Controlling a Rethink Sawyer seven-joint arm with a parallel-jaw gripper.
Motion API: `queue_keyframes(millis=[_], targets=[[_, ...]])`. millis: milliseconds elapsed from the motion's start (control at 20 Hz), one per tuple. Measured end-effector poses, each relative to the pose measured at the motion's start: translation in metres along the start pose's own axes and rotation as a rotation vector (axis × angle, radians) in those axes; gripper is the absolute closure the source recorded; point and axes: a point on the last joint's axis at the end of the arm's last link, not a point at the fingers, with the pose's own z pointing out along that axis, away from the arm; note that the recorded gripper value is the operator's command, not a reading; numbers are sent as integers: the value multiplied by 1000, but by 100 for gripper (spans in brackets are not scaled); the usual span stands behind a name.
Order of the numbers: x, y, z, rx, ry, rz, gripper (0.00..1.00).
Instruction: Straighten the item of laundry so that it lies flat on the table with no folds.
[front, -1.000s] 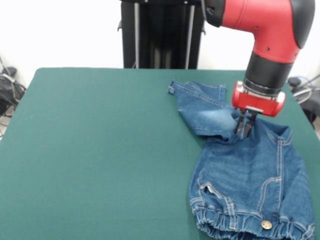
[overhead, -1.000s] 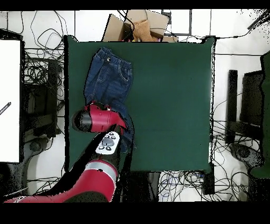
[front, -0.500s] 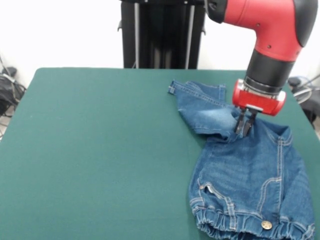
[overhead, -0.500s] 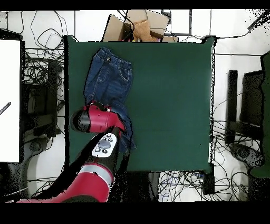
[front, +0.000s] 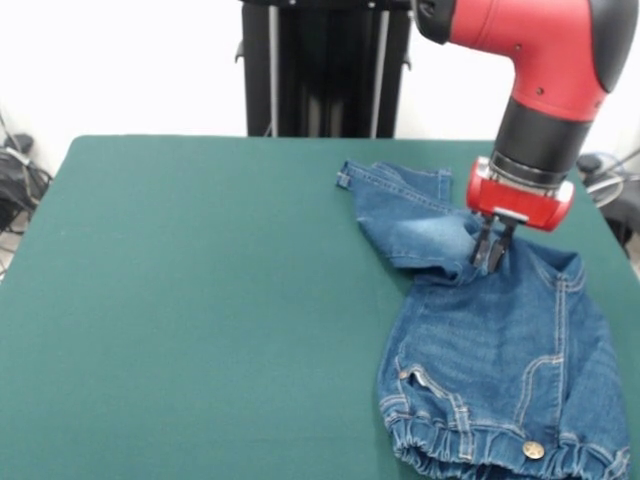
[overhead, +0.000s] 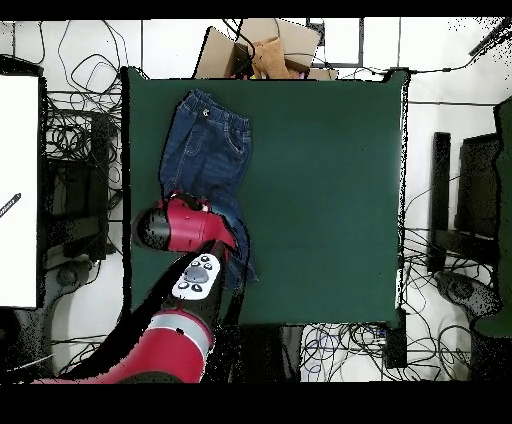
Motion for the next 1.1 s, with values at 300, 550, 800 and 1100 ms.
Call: queue_keyframes(millis=[300, 550, 800, 1100], targets=[[7, 13, -6, -4, -8, -16, 100], [12, 20, -12, -10, -11, -28, 100], [20, 11, -19, -10, -6, -8, 100], [24, -22, -22, -12, -34, 52, 100]])
